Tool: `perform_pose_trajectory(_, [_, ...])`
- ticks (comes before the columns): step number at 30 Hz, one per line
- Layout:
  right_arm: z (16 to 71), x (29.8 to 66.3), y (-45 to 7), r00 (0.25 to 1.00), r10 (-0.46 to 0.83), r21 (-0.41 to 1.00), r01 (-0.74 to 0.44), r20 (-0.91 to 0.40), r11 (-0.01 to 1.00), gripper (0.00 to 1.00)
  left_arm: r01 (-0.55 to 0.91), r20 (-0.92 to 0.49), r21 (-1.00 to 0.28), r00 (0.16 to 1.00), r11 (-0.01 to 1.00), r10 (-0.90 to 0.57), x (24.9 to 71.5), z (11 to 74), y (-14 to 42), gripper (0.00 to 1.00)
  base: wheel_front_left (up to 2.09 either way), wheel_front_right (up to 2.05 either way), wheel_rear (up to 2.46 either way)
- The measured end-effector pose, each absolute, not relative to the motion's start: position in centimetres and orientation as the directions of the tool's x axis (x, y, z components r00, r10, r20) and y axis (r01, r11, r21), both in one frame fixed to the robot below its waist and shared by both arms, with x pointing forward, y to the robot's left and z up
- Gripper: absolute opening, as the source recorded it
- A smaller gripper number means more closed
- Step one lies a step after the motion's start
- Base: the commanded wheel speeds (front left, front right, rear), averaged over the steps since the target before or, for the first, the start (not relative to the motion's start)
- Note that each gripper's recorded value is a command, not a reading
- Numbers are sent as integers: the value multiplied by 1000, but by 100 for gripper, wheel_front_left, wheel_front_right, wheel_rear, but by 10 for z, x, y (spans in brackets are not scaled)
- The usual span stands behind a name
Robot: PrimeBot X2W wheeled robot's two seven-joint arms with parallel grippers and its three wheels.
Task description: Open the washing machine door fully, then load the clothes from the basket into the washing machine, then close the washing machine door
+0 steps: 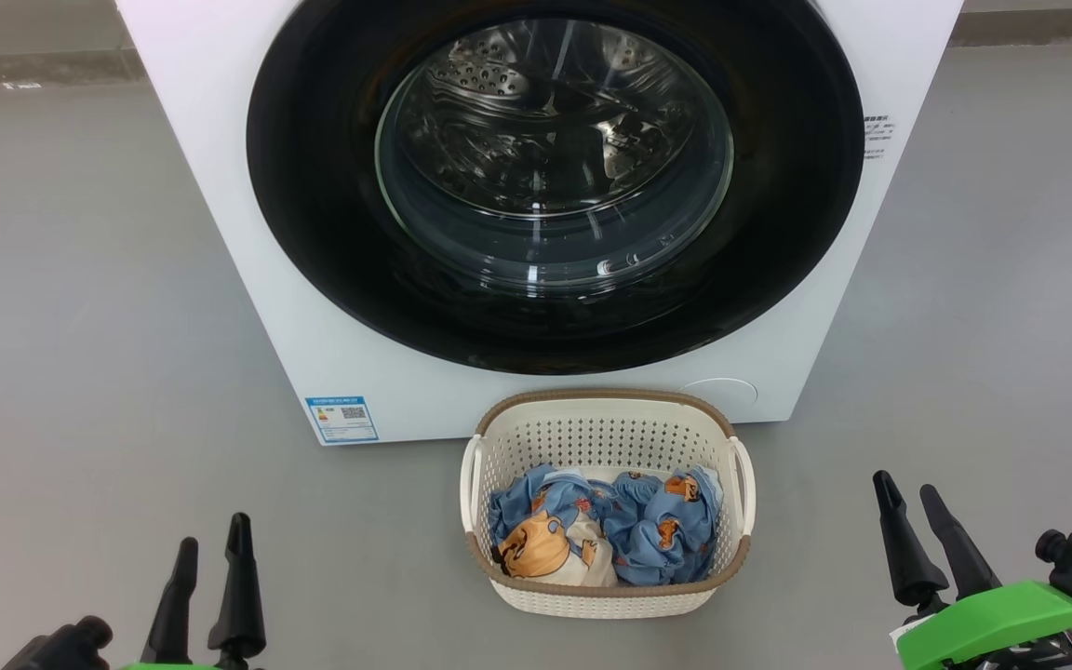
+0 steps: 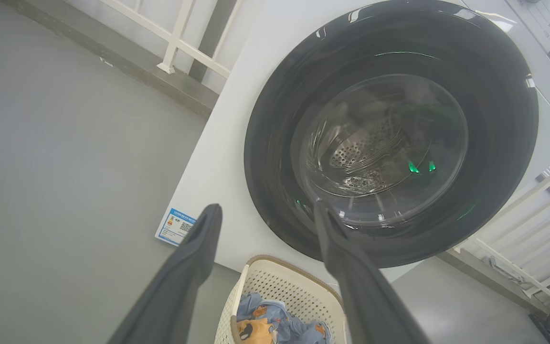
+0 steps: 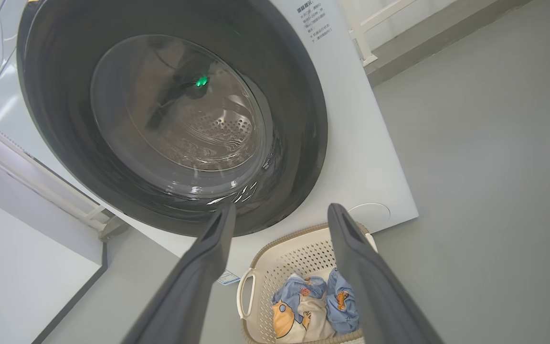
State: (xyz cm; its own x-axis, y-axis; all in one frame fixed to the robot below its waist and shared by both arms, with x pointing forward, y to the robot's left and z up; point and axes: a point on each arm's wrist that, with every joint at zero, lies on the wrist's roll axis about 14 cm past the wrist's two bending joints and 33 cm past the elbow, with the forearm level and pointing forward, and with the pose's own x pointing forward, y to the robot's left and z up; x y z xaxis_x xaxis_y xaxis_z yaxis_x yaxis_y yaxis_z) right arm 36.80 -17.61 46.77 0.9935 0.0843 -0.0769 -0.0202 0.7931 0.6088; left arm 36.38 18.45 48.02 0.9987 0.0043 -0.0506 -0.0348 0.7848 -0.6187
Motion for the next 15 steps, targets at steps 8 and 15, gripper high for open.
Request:
perform_pose_trajectory(8, [469,368,-174,993,102,521,-52,-67,852,100,-8,-30,-526,1000,850,-9,364,483,182,100,0,0,0])
perform_pose_trajectory(15, [473,372,-171,992,115,456,-81,-48,886,100,11,-12,-458,1000,889,-18,364,486,180,100,0,0,0])
